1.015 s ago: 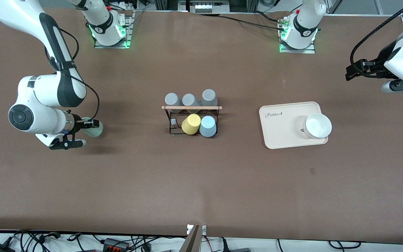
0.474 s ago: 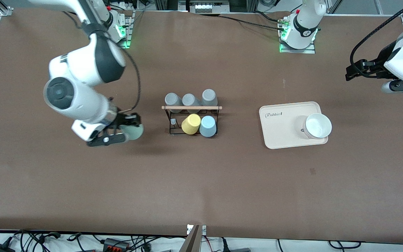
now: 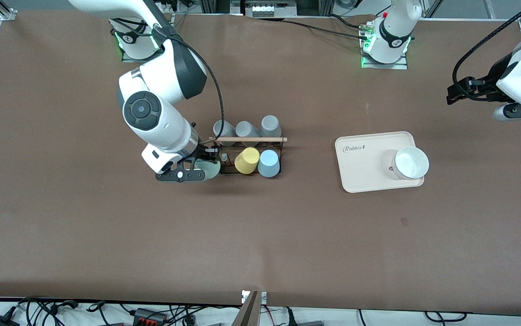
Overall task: Hang scattered cups on rack with three cups
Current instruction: 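Carry the pale green cup with the right gripper to the rack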
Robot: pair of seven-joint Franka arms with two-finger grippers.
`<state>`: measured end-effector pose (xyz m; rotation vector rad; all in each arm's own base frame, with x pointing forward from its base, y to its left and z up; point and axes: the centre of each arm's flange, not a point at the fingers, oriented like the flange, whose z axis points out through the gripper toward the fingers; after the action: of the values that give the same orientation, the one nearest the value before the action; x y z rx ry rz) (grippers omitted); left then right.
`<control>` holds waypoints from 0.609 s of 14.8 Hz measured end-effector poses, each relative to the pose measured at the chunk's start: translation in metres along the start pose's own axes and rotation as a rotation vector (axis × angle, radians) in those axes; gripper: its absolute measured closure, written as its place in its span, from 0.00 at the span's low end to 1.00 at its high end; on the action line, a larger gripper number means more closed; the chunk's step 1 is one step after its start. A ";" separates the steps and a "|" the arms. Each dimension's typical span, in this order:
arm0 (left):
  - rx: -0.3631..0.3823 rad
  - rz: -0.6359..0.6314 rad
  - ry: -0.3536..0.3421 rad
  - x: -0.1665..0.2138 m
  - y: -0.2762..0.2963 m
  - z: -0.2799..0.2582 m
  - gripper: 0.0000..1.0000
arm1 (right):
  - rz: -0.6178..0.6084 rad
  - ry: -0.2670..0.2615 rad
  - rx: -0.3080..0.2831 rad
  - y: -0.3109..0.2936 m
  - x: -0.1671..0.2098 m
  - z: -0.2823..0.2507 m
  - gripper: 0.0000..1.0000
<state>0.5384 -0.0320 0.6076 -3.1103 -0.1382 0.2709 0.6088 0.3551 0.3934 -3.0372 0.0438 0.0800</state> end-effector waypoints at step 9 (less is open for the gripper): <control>0.000 0.000 -0.001 0.000 0.000 0.001 0.00 | 0.037 -0.032 -0.022 -0.039 -0.023 0.030 0.30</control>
<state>0.5387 -0.0320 0.6069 -3.1101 -0.1382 0.2729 0.5857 0.3972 0.3690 -3.0570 0.0979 0.1332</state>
